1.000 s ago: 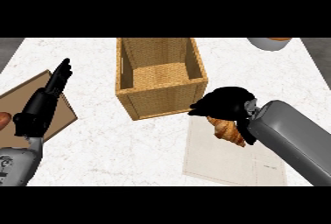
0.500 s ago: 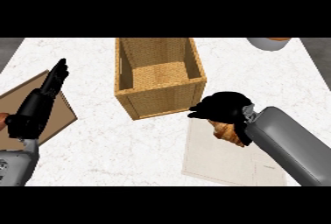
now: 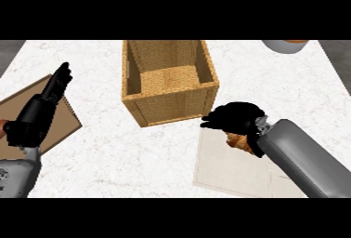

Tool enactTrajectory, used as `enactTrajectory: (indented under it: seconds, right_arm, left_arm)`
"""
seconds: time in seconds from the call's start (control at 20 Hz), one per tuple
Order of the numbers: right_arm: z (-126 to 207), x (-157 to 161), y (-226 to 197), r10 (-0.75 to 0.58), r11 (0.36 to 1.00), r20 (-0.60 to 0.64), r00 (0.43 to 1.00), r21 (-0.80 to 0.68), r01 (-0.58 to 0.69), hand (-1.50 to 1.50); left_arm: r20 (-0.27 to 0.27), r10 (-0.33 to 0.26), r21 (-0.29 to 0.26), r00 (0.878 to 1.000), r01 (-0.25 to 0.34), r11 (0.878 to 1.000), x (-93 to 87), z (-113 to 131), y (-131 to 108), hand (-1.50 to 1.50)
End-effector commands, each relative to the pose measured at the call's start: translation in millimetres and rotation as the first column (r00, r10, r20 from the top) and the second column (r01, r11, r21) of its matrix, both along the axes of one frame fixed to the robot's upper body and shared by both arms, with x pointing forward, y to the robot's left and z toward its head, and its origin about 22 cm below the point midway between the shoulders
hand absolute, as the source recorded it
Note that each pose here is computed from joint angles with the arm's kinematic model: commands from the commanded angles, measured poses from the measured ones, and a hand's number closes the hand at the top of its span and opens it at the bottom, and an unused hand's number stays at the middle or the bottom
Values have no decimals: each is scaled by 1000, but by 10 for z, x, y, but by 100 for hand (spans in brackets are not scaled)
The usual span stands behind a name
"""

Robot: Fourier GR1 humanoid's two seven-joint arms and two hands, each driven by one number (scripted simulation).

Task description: Pick the croissant from the placemat and place it in the basket

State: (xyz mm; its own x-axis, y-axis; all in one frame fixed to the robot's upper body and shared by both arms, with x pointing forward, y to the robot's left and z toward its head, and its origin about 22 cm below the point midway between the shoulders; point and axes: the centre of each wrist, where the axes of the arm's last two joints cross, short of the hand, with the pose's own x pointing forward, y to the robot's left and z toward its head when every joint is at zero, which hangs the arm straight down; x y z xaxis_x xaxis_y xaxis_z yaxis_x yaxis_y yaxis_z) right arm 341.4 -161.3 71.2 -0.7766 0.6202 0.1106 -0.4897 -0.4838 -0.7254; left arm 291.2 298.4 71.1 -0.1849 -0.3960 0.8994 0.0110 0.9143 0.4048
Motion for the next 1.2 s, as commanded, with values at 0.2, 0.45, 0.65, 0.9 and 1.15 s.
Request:
enactTrajectory:
  seconds: [0.2,0.45,0.65,0.9,1.15]
  right_arm:
    - [-272,61,-284,-16,999,-20,1000,-40,15,-150]
    - [-408,198,-208,-15,999,-22,1000,-32,14,-150]
    - [-580,216,-292,-40,999,-38,998,-21,39,150]
    - [-371,219,-239,-16,1000,-39,999,-5,15,150]
    - [-666,64,-161,49,999,4,999,19,-49,150]
  left_arm:
    - [-7,-15,-15,1000,15,1000,-24,166,-102,0]
    - [7,1,15,1000,-1,1000,-39,38,-96,0]
    - [-8,-11,0,1000,11,1000,17,13,-51,0]
    - [6,2,13,1000,-2,1000,-30,-128,-1,0]
    - [-1,-1,2,1000,1,1000,-93,2,-85,0]
